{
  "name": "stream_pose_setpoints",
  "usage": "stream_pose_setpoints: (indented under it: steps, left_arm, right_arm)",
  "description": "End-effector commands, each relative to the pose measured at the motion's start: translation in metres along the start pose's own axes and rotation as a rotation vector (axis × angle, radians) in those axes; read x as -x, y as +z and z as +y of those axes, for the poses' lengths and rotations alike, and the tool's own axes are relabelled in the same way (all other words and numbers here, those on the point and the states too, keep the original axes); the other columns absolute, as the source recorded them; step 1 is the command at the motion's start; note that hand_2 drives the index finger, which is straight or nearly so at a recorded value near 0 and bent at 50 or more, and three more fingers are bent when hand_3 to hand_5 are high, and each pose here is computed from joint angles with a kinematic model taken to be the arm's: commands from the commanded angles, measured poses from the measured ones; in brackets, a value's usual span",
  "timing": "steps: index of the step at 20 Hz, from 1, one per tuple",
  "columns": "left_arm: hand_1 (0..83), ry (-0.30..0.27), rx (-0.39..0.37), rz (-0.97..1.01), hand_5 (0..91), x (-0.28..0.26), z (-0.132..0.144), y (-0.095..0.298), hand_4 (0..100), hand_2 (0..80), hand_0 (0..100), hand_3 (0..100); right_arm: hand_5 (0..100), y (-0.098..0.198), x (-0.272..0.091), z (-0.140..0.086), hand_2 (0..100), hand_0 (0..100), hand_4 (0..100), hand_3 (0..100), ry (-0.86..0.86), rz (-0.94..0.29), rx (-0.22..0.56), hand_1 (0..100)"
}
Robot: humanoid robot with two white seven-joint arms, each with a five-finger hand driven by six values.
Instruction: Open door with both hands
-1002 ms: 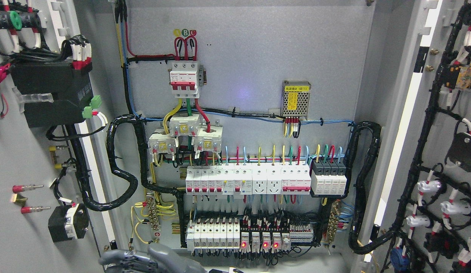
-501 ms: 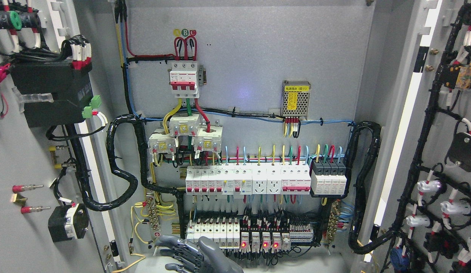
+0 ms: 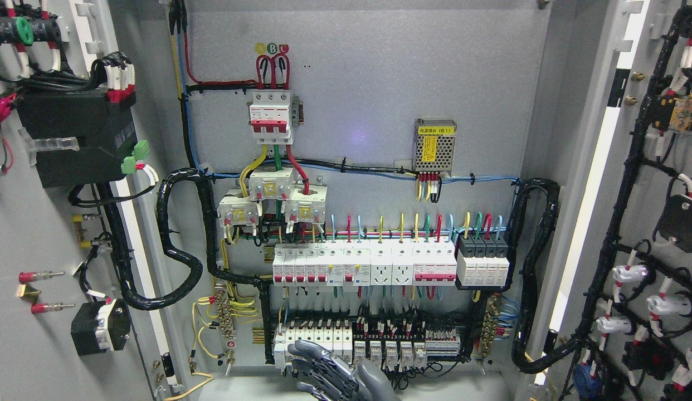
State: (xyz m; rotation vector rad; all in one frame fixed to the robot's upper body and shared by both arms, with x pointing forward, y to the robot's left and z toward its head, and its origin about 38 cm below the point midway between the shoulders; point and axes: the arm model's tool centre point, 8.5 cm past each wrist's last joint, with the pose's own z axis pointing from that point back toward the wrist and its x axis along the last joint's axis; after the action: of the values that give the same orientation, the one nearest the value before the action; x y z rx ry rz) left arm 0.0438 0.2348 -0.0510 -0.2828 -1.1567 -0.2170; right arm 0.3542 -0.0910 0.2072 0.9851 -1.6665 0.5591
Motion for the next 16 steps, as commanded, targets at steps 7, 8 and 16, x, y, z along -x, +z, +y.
stream_pose_setpoints:
  steps: [7, 8, 16]
  left_arm:
    - [0.0, -0.079, 0.052, -0.388, 0.0, -0.123, 0.003, -0.011, 0, 0.0, 0, 0]
    - [0.0, -0.082, 0.056, -0.411, 0.0, -0.130, 0.002, -0.012, 0, 0.0, 0, 0]
    - [0.0, -0.144, 0.087, -0.622, 0.0, -0.169, 0.006, -0.022, 0, 0.0, 0, 0]
  right_arm:
    - [0, 0.096, -0.046, -0.010, 0, 0, 0, 0, 0.164, -0.112, 0.136, 0]
    - [0, 0.098, -0.046, -0.010, 0, 0, 0, 0, 0.166, -0.117, 0.141, 0]
    - [0, 0.126, -0.046, -0.010, 0, 0, 0, 0, 0.213, -0.185, 0.181, 0]
